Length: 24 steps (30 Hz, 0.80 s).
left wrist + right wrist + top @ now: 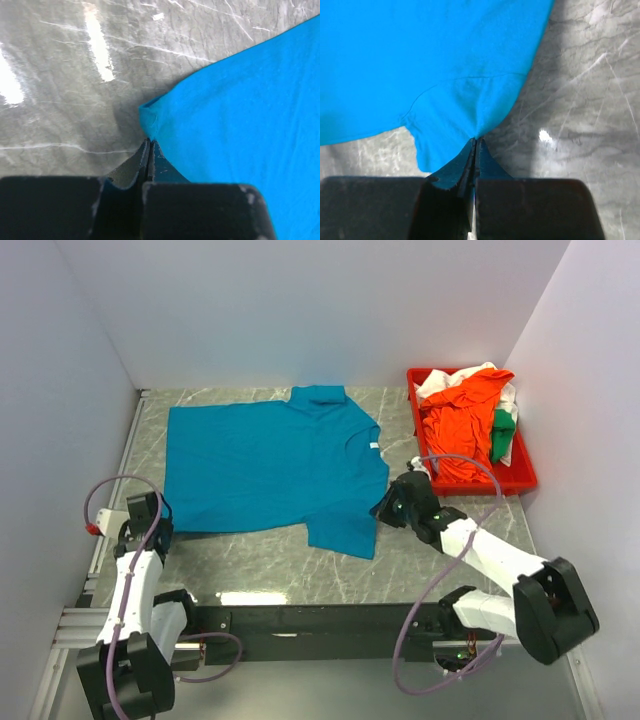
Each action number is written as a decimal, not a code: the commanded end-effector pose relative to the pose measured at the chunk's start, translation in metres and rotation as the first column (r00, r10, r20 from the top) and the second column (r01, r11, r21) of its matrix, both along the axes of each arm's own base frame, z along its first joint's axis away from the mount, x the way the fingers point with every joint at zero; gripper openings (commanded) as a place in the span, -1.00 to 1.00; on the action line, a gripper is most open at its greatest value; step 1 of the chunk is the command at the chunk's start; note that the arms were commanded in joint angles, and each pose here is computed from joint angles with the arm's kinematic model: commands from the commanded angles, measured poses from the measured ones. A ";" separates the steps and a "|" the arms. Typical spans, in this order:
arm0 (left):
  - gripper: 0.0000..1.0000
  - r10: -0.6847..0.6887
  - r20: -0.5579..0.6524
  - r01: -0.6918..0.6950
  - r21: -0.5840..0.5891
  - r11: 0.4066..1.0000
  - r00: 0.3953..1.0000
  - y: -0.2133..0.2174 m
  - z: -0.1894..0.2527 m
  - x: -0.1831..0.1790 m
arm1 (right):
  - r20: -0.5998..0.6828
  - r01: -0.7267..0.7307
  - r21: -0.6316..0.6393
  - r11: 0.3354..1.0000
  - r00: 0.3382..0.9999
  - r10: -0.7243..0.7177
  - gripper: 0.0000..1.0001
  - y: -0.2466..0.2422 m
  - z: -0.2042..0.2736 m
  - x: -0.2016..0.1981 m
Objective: Fold and stack the t-shirts
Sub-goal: Fold the tshirt
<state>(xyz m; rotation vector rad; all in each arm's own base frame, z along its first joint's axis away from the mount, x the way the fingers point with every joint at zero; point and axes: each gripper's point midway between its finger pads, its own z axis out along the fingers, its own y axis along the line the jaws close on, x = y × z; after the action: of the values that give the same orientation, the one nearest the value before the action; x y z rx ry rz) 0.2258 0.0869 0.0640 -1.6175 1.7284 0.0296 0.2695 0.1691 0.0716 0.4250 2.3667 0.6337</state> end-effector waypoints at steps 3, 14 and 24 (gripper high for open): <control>-0.99 0.045 0.023 -0.045 0.031 0.998 0.999 0.008 0.021 -0.005 | 0.035 -0.009 0.016 1.000 0.999 0.009 -1.00 -0.010 0.012 -0.019; -0.99 0.087 0.120 -0.092 0.040 0.995 0.989 0.009 0.050 -0.016 | 0.094 -0.038 0.049 0.998 0.995 0.034 -1.00 -0.021 0.038 -0.050; -0.99 -0.096 0.078 0.095 0.027 0.995 0.992 0.005 0.048 0.053 | 0.098 -0.118 -0.093 0.989 0.987 0.127 -1.00 0.012 0.087 0.039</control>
<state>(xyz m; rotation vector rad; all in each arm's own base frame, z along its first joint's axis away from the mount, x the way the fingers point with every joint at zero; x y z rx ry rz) 0.2455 0.0871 0.0949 -1.5721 1.7361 -0.0139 0.2713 0.1700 0.1311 0.2847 2.3767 0.6107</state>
